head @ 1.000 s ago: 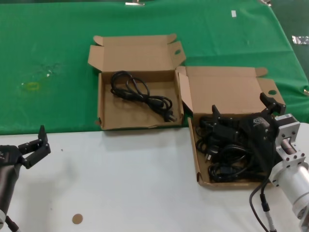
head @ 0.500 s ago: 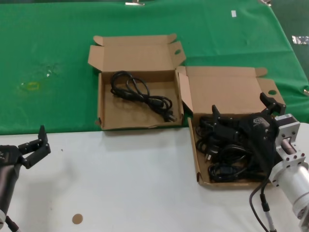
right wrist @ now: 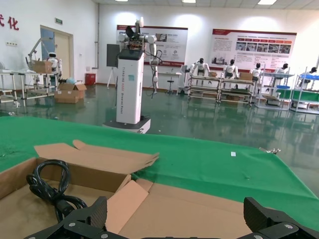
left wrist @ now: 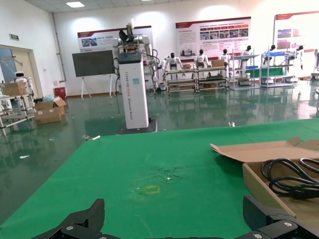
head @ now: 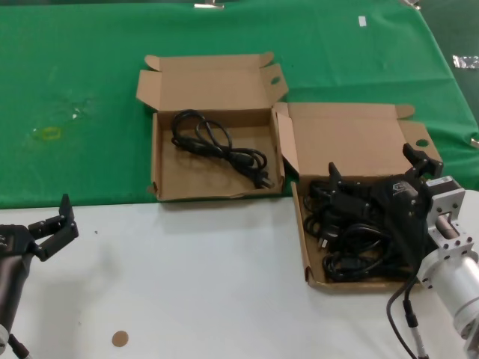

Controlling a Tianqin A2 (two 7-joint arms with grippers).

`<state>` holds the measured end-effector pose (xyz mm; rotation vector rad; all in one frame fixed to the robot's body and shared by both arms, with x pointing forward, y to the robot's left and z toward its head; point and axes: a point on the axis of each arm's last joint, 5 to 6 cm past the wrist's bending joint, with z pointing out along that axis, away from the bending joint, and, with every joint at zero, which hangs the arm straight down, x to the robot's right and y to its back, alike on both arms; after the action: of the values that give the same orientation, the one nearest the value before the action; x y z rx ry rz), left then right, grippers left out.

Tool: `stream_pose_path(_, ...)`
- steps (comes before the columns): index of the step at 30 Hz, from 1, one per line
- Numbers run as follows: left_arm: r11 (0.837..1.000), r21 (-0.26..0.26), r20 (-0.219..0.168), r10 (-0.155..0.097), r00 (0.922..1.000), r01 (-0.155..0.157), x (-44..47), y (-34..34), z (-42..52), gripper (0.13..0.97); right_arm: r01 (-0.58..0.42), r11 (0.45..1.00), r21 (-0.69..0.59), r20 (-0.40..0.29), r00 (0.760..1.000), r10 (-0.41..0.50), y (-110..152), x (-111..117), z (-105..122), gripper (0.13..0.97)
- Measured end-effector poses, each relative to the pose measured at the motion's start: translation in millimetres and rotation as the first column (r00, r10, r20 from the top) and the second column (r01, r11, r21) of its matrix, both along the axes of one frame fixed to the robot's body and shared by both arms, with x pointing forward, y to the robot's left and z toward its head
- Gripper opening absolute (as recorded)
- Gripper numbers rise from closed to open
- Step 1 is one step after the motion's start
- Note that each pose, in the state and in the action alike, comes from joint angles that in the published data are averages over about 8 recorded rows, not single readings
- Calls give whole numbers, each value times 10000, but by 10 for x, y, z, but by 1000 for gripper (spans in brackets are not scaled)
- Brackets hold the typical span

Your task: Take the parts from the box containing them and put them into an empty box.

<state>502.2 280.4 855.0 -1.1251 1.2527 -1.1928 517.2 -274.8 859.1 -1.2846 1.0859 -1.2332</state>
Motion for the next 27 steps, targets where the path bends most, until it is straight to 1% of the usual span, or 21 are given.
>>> stream_pose_path(27,10000,0,0,0,10000,0,0,0,0,966,0,10000,0,0,10000,0,0,0,0,966)
